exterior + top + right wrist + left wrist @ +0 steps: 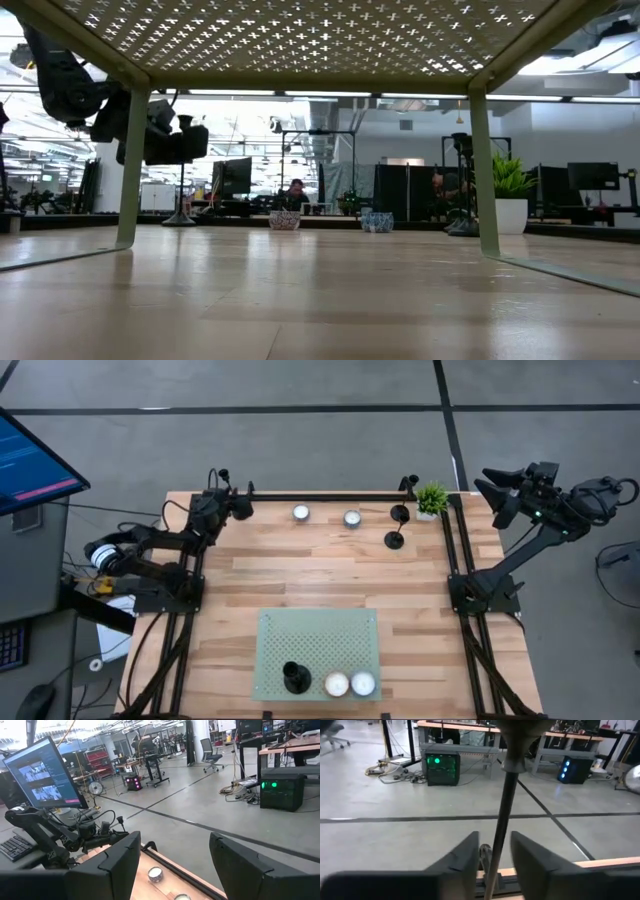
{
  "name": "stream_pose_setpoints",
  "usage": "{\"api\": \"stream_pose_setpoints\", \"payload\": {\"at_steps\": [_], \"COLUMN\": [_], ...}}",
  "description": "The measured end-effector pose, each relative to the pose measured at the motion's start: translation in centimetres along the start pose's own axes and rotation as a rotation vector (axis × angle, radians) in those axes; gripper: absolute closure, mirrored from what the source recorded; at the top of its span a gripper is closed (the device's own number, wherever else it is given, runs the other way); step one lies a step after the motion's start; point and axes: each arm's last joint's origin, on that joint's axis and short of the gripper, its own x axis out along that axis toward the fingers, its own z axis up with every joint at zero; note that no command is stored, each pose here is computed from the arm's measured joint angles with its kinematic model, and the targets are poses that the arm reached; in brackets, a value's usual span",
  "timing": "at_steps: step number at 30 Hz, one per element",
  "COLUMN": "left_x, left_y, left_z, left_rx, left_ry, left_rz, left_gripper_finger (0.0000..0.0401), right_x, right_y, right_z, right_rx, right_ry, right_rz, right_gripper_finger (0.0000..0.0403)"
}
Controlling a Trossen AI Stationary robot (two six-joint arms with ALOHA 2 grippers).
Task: Stock candles on shelf
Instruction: Put the black candle holder on the shelf
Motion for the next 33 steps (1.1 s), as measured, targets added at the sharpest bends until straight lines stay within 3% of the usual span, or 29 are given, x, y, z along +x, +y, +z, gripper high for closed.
{"api": "stream_pose_setpoints", "payload": {"at_steps": [5, 19, 26, 33], "left_x": [0.1, -0.6, -2.8, -5.8], "left_y": [0.2, -0.4, -2.1, -5.4], "left_z": [0.1, 0.9, 4.5, 10.2], "left_rx": [0.034, -0.033, -0.116, -0.133], "left_ry": [-0.005, -0.038, -0.164, -0.135], "left_rz": [0.016, -0.055, -0.210, -0.508], "left_gripper_finger": [0.0385, 0.0387, 0.0387, 0.0387], "right_x": [0.0, 0.0, 0.0, 0.0], "right_y": [0.0, 0.0, 0.0, 0.2], "right_z": [0.0, 0.1, 0.0, -0.1], "right_rx": [0.006, 0.017, 0.009, -0.007], "right_ry": [-0.001, -0.005, 0.001, 0.023], "right_rz": [0.000, 0.002, 0.010, 0.061], "right_gripper_finger": [0.0175, 0.0175, 0.0175, 0.0175]}}
